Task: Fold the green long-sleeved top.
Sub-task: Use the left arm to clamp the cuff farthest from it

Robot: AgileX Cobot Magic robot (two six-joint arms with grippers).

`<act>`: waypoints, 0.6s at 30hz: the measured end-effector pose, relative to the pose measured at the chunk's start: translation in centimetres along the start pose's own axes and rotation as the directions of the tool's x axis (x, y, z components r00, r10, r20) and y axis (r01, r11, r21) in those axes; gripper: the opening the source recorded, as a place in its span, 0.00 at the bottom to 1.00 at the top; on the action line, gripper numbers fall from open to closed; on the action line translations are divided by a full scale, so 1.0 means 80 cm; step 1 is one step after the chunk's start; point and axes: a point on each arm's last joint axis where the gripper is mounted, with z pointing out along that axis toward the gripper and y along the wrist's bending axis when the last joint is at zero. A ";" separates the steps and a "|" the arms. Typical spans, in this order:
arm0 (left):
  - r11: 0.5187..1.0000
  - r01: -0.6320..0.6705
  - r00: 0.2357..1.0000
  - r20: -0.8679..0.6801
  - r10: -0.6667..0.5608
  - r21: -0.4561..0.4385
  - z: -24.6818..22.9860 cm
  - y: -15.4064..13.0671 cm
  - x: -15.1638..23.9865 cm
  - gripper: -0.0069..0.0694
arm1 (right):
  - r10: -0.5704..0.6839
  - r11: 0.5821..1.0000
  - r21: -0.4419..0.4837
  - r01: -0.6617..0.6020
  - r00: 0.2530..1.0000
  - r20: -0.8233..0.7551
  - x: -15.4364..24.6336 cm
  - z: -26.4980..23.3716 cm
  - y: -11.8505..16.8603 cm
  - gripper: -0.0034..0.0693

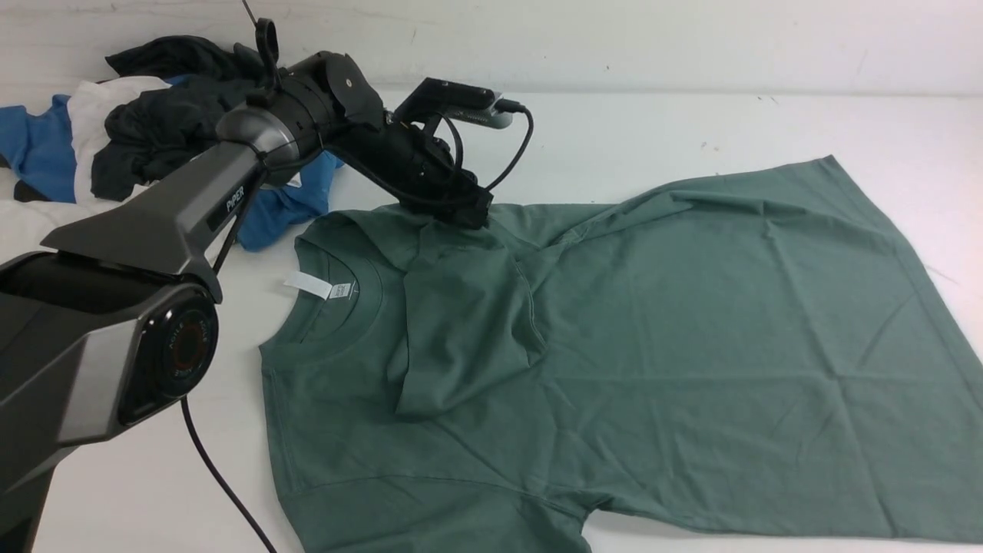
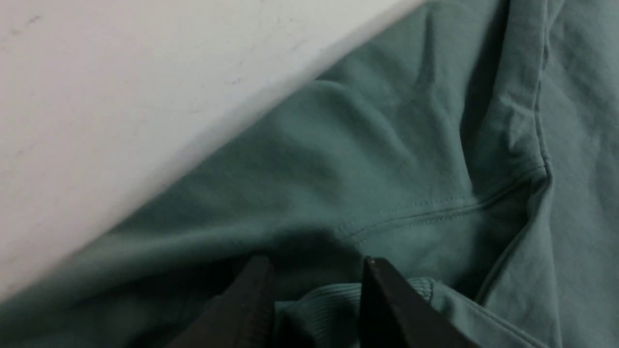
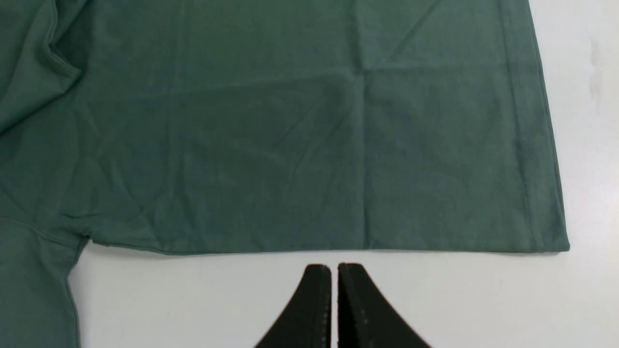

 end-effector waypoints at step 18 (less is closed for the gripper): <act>0.998 -0.015 0.995 -0.095 0.021 0.062 -0.078 -0.037 -0.021 0.12 | 0.000 1.000 0.000 0.000 1.000 -0.001 0.000 0.000 0.000 0.06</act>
